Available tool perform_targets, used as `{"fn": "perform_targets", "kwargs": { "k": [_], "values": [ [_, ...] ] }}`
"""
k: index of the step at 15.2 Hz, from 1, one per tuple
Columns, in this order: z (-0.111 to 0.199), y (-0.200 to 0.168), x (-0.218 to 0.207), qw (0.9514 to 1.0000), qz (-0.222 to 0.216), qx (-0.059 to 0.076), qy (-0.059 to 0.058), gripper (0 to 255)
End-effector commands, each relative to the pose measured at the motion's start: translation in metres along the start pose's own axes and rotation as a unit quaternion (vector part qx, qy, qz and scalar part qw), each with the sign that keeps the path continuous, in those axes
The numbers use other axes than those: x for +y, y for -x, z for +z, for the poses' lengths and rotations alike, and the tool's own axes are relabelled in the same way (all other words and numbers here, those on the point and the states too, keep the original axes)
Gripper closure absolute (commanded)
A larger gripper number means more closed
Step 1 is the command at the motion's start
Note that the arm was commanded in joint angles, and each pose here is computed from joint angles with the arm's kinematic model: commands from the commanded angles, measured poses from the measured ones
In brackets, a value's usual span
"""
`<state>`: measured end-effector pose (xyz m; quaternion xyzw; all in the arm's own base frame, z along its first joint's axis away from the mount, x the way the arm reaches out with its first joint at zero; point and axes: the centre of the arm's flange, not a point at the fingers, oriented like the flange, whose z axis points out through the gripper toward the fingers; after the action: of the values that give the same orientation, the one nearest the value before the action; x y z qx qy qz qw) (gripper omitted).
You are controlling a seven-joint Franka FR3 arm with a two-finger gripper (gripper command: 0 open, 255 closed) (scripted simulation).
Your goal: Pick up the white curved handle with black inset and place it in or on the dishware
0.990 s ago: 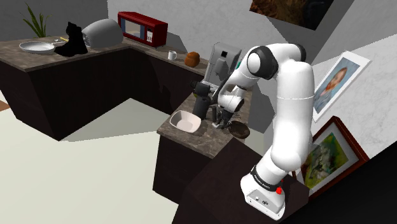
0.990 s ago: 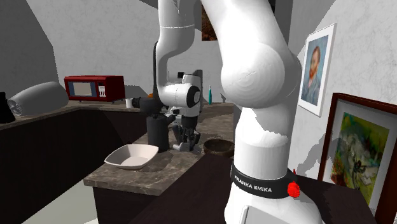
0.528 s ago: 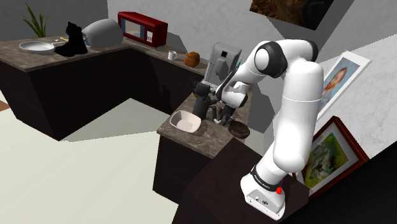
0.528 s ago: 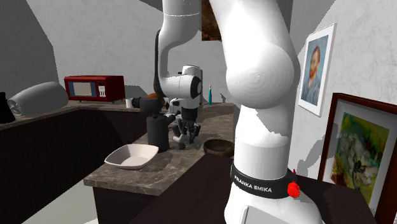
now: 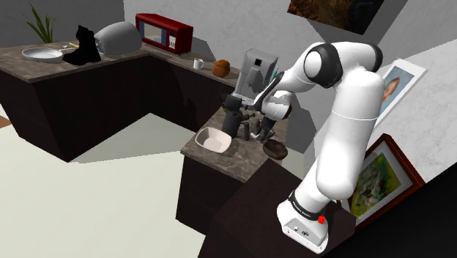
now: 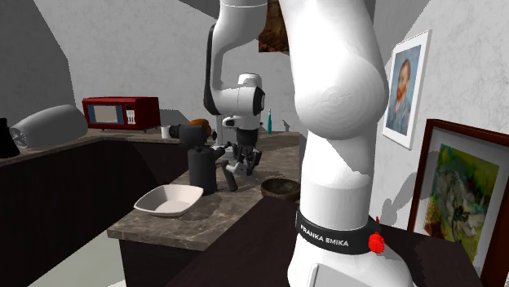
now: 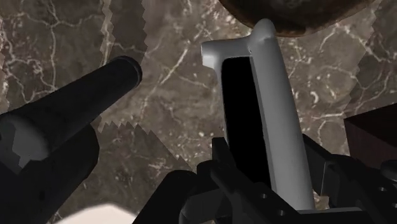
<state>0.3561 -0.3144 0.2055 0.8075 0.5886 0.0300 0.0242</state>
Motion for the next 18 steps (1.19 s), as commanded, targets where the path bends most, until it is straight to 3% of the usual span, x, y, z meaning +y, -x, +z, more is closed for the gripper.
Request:
{"fn": "perform_targets", "kwargs": {
  "k": [1,11,18],
  "values": [
    [-0.004,0.023,-0.007,1.0000,-0.001,0.000,0.000,255],
    [-0.014,0.145,-0.056,1.0000,-0.001,0.000,0.000,255],
    [0.023,0.146,-0.059,1.0000,-0.001,0.000,0.000,255]
  ]
}}
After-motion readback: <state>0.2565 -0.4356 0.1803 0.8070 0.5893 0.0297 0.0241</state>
